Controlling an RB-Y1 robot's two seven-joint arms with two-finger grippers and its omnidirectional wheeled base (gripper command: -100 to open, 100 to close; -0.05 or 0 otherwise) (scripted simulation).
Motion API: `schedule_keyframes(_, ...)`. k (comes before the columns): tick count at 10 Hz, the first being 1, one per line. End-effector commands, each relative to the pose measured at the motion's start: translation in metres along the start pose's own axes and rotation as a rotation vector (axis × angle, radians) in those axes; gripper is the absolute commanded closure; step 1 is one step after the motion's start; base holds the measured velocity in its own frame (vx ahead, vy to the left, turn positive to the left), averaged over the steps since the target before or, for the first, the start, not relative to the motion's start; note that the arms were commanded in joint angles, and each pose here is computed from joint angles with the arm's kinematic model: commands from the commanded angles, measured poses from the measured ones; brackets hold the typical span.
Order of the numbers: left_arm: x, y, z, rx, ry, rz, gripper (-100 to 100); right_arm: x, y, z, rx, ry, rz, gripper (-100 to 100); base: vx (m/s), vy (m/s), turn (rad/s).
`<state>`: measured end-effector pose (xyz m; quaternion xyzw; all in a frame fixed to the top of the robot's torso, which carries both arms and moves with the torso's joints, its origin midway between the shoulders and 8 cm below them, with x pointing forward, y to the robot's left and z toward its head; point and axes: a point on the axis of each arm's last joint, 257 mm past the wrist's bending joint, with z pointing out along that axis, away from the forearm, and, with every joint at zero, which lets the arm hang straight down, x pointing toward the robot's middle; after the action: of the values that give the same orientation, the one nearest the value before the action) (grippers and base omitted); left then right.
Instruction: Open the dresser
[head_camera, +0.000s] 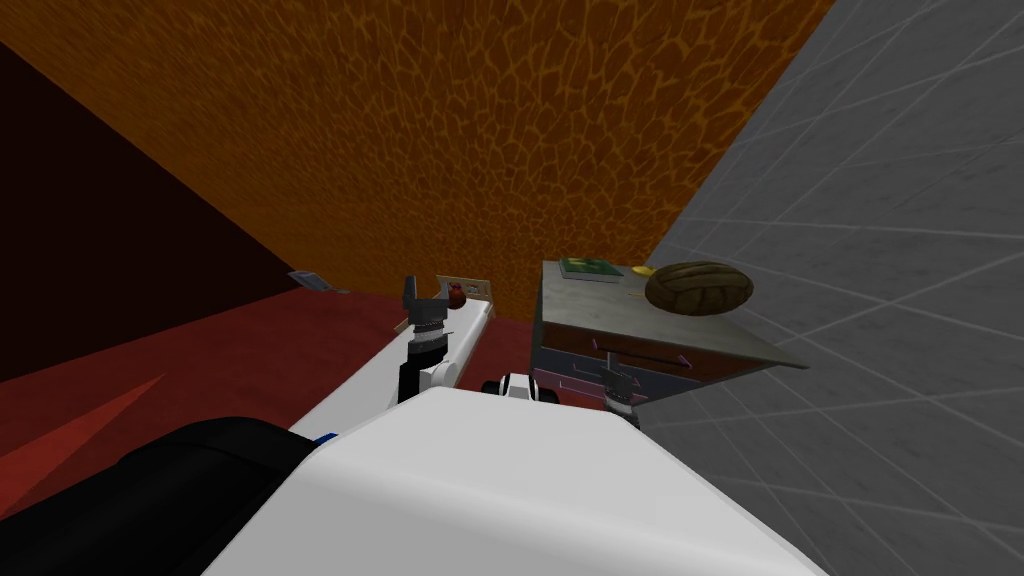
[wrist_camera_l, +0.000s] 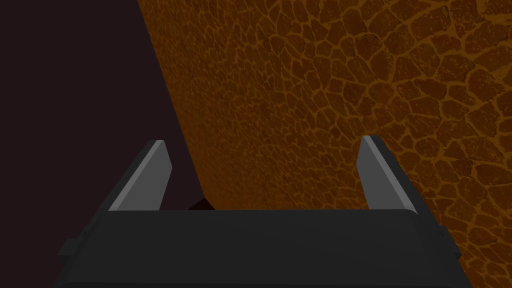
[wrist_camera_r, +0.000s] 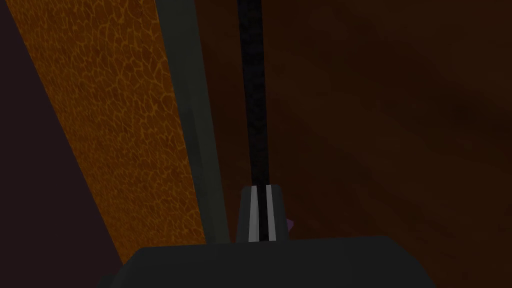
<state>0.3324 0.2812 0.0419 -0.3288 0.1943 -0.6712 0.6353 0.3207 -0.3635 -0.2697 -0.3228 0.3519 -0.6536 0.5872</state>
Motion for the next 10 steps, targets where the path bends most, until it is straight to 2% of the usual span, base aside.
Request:
schedule_keyframes(1,0.0,0.0,0.0,0.0,0.0,0.0,0,-0.006,0.001,-0.01,-0.005,0.006,-0.002,100,0.001,-0.041,0.009)
schedule_keyframes(2,0.0,0.0,0.0,0.0,0.0,0.0,0,0.005,-0.002,-0.008,-0.006,-0.013,-0.007,-100,0.0,-0.011,-0.003)
schedule_keyframes(7,0.0,0.0,0.0,0.0,0.0,0.0,0,0.038,-0.006,0.004,-0.022,-0.061,-0.02,-100,0.0,0.001,0.0)
schedule_keyframes(9,0.0,0.0,0.0,0.0,0.0,0.0,0,0.049,-0.005,0.008,-0.035,-0.068,-0.028,-100,-0.003,-0.002,-0.006)
schedule_keyframes(10,0.0,0.0,0.0,0.0,0.0,0.0,0,0.052,-0.004,0.012,-0.039,-0.047,-0.034,-100,-0.025,-0.016,-0.084)
